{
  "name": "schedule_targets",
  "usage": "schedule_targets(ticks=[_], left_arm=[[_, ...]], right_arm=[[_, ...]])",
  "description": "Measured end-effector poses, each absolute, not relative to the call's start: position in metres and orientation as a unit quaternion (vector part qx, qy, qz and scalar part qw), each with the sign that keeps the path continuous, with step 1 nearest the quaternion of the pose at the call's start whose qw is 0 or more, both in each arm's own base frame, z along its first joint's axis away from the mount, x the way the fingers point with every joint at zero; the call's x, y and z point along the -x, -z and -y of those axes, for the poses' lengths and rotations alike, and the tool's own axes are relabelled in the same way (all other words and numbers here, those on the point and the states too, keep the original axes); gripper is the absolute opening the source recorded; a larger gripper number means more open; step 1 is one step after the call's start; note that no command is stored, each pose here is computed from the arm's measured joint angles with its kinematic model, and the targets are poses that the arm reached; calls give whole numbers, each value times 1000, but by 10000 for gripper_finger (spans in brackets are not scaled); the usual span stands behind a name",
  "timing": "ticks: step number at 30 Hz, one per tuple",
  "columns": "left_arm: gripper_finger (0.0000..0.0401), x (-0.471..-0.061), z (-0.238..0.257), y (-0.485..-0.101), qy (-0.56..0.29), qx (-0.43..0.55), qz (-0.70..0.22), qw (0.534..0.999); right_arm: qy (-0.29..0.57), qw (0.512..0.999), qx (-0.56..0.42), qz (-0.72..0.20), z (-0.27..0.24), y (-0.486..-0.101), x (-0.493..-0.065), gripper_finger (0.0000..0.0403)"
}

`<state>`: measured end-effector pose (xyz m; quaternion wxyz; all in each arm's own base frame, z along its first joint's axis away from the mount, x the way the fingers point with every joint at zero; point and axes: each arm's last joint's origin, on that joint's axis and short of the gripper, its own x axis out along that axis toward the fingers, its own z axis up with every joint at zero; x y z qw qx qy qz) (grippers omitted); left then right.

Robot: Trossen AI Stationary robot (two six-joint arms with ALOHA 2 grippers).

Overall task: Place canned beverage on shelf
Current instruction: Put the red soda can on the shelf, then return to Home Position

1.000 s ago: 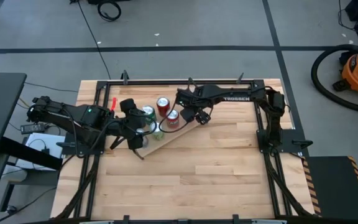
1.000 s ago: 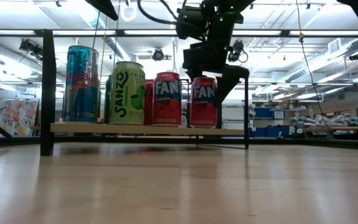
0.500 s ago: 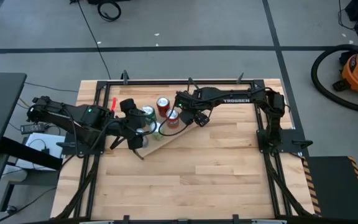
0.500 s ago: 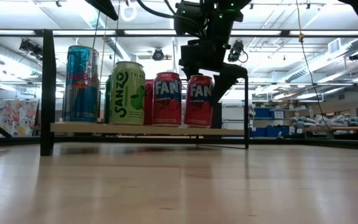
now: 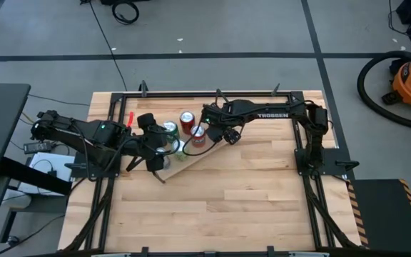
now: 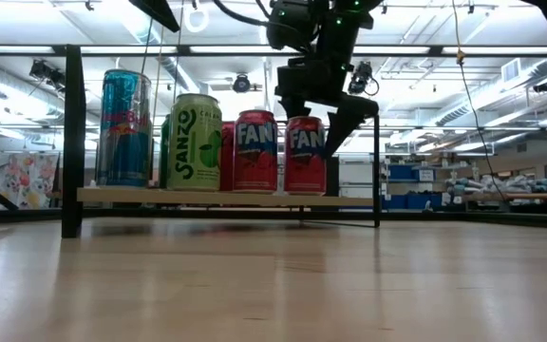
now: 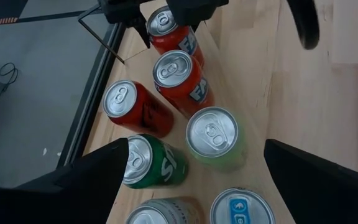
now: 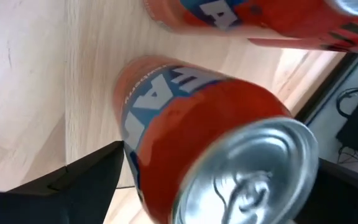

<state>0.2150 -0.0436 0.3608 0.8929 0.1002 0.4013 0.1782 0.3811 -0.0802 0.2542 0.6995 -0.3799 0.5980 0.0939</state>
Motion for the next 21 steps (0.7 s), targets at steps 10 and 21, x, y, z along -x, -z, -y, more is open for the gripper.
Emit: schedule_targets(ticks=[10, 21], left_arm=[[386, -215, 44, -361, -179, -99, -402, 893], [386, -215, 44, -361, -179, -96, -398, 895]], right_arm=[[-68, 718, 389, -574, 75, -279, -372, 400], [4, 753, 379, -538, 65, -320, -351, 400]])
